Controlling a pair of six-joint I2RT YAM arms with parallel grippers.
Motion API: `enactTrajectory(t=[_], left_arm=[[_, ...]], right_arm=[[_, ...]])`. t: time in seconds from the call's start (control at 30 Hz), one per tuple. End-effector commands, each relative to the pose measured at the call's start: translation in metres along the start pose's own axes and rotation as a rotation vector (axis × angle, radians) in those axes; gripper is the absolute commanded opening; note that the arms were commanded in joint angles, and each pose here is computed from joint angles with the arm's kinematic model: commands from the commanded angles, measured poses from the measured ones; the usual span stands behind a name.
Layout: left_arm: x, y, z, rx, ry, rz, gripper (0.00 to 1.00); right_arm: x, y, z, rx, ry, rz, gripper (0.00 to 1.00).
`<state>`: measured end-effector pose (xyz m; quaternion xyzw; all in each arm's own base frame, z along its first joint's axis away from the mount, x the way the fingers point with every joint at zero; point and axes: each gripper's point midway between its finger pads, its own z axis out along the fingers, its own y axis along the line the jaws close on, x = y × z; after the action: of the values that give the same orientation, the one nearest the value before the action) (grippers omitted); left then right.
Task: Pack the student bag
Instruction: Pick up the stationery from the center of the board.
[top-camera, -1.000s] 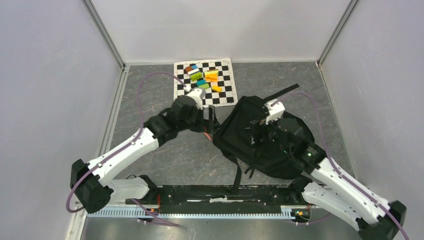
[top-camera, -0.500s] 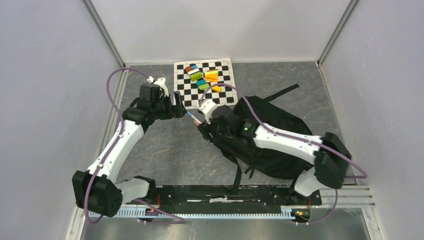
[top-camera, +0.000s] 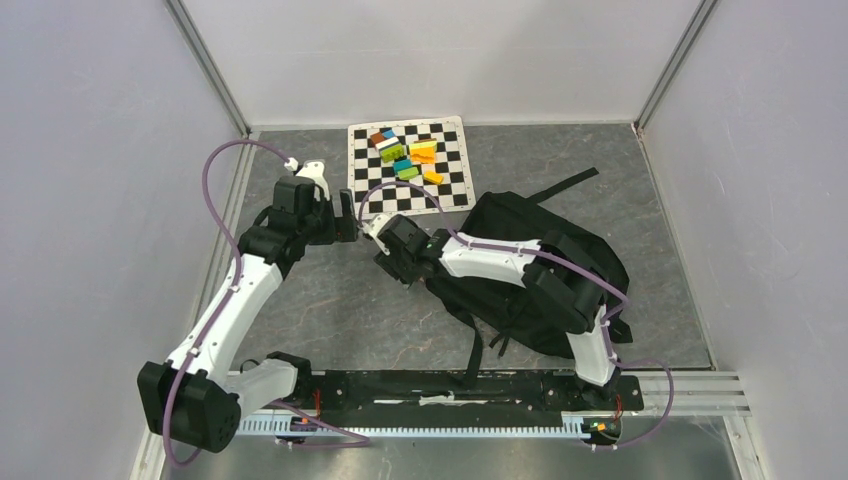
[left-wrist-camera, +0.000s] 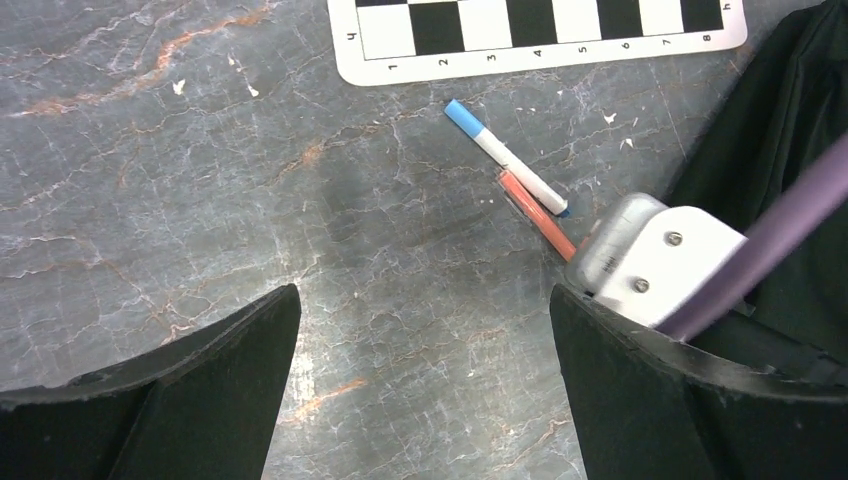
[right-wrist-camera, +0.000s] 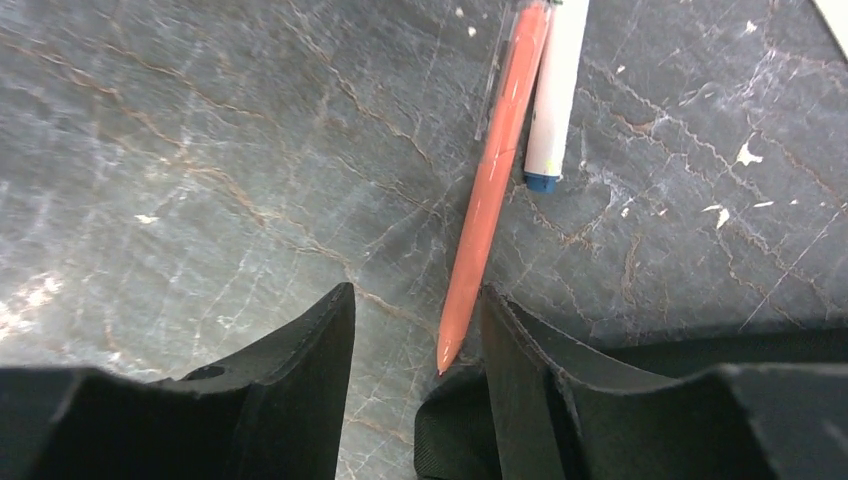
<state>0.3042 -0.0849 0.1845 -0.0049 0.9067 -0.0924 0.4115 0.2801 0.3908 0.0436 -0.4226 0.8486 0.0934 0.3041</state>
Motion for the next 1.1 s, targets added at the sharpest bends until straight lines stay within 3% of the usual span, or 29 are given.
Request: enactTrajectory(t=[0.0,0.3,0.7,1.07], left_arm=[[-0.013,0.005,-0.007,-0.019,-0.063,0.038,1.0],[-0.013,0.003,-0.01,-0.003,-0.068,0.035,1.0],[-0.015,0.001,-0.011,0.003,-0.074,0.032,1.0],[-0.014,0.001,-0.011,0.005,-0.073,0.03,1.0]], right_arm=[[-0.008,-0.014,0.002,0.079,0.006,0.005,0.53],[0.006,-0.029,0.01,0.09,0.045,0.043,0.45],[0.022,-0.014,0.021,-0.002,0.094,0.052,0.31],[0.033,0.002,0.022,-0.055,0.125,0.041,0.26]])
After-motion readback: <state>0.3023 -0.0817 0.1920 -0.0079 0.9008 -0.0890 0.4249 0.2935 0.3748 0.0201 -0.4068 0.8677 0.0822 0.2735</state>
